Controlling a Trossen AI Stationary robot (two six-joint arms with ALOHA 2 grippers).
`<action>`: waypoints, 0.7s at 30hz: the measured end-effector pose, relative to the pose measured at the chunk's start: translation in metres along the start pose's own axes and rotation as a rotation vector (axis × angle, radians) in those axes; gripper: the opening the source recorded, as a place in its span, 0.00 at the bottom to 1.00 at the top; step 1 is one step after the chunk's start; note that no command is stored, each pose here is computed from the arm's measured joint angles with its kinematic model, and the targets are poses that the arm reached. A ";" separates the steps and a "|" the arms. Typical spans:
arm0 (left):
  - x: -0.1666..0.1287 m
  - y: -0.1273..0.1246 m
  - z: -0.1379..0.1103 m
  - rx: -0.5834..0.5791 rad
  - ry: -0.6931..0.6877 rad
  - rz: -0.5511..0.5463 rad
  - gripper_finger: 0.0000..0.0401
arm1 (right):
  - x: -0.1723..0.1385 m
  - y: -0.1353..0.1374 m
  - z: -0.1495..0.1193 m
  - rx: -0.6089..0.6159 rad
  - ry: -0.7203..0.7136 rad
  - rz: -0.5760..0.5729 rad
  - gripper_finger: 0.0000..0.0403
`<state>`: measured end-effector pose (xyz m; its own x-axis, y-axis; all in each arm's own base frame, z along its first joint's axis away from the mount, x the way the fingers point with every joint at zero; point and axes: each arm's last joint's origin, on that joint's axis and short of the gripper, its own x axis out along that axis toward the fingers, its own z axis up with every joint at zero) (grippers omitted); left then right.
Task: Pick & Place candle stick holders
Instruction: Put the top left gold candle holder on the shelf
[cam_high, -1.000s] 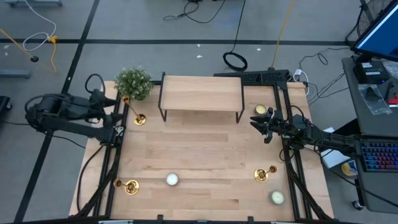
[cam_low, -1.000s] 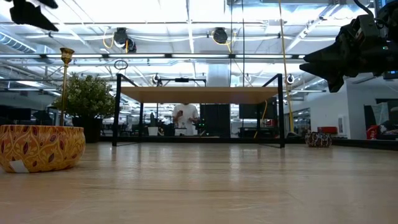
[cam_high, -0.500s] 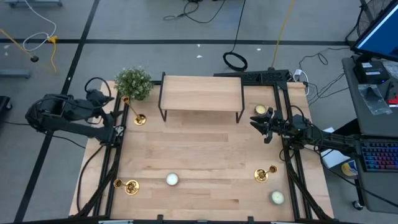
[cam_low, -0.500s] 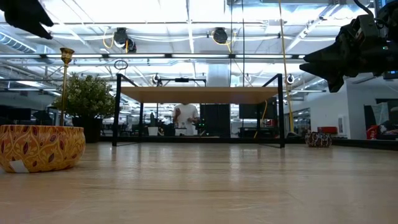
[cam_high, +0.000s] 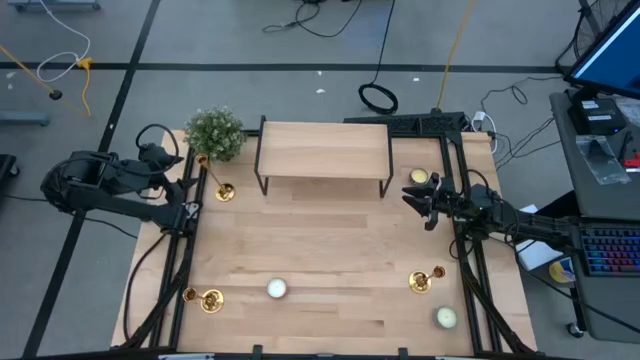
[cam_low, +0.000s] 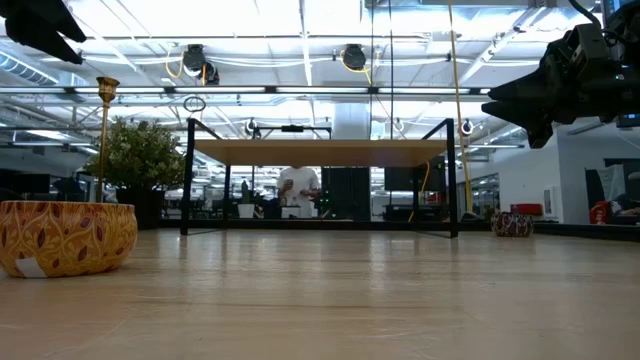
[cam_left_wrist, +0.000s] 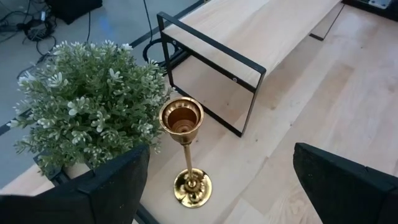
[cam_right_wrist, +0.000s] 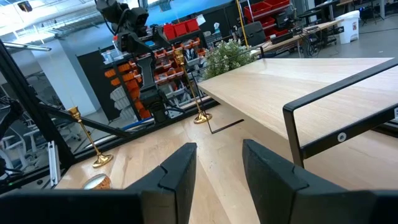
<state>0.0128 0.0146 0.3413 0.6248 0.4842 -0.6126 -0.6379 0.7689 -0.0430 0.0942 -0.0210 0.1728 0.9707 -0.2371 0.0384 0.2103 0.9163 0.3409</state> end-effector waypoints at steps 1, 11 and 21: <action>0.000 0.000 0.000 -0.002 0.000 0.000 0.97 | 0.000 0.000 0.000 0.000 0.000 0.000 0.31; 0.000 0.000 0.000 -0.001 0.000 -0.001 0.97 | 0.000 0.000 0.000 0.000 0.000 0.000 0.31; -0.001 -0.007 0.011 -0.076 -0.100 -0.067 0.97 | 0.000 0.000 0.000 0.000 0.000 0.000 0.31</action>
<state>0.0218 0.0136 0.3510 0.7064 0.4751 -0.5247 -0.6234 0.7687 -0.1432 0.0942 -0.0209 0.1728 0.9708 -0.2368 0.0384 0.2100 0.9164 0.3408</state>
